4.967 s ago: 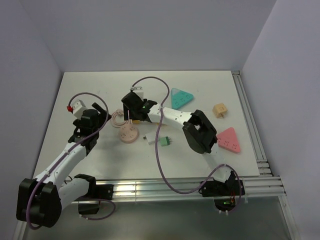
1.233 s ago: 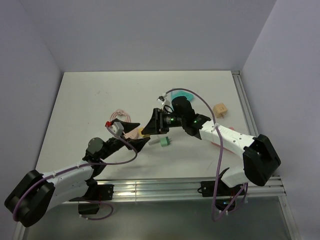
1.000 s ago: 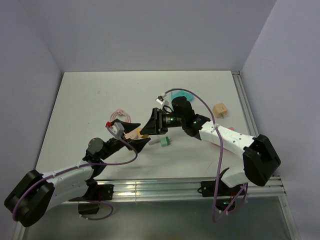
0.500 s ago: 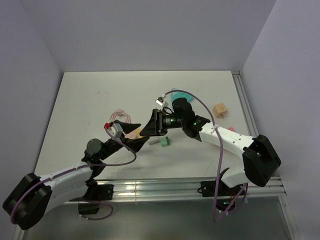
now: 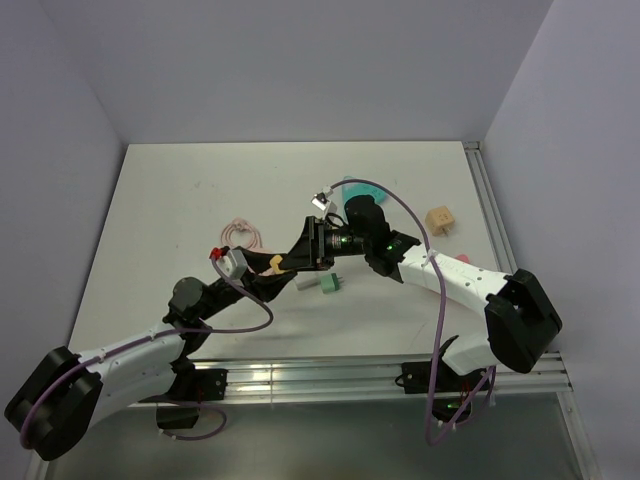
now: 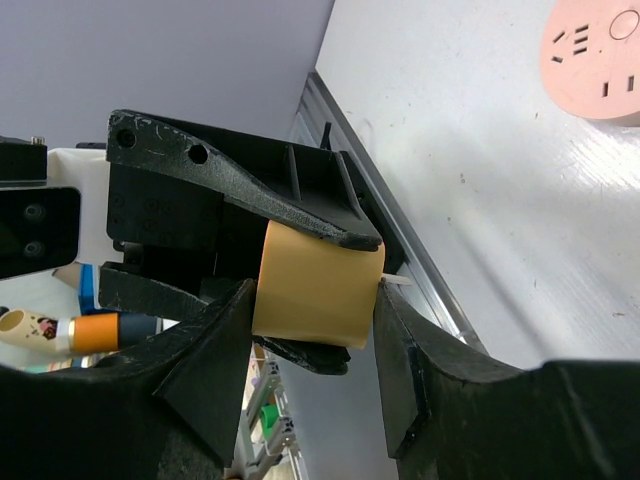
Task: Insert the plug
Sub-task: Pick up the plug from the center of the board.
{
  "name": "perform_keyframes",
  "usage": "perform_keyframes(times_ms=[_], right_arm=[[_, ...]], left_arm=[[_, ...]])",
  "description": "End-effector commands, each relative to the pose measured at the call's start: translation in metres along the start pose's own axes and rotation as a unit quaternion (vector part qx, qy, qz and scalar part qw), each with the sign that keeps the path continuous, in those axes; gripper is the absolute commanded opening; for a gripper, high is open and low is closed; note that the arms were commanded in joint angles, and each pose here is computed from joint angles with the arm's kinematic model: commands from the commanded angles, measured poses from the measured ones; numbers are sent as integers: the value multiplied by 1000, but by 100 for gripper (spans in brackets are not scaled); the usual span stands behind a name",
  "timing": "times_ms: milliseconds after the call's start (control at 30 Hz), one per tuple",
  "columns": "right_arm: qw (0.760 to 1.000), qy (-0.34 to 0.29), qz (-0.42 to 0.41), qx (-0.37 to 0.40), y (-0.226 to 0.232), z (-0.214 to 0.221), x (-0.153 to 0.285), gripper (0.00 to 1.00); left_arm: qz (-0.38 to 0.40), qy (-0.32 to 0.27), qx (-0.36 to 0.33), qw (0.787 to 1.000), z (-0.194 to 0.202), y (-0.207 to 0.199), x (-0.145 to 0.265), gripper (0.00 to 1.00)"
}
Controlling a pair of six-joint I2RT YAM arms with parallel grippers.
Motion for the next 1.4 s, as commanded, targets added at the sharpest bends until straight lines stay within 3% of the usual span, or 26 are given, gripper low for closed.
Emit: perform_keyframes(times_ms=[0,133,400,467,600,1033,1133,1367], right_arm=[[999,8,-26,24,10,1,0,41],[999,6,-21,24,10,0,-2,52],[999,3,-13,29,10,-8,-6,68],[999,1,-13,32,10,-10,-7,81],[999,-19,6,42,10,-16,-6,91],[986,-138,73,61,-4,-30,24,92],[982,-148,99,69,-10,-35,22,86],[980,-140,122,69,-30,-41,8,81]], left_arm=[[16,-24,-18,999,-16,2,-8,32],[3,-16,-20,1000,-15,4,-7,25],[-40,-21,-28,999,-17,8,-1,21],[-43,-21,-29,998,-17,8,1,20],[-55,-14,-27,998,-16,10,0,18],[-136,36,-15,990,-5,24,-1,10],[-195,62,-12,979,1,33,2,0],[-195,83,-21,977,5,35,3,1]])
Point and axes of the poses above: each gripper's point midway between its finger pads, its own x axis back along the fingers, its own y axis along the line the jaws close on, z = x × y, the point moved 10 cm from there along x, back along the fingers, and after that the axes turned 12 degrees about -x, right-handed, at the moved point
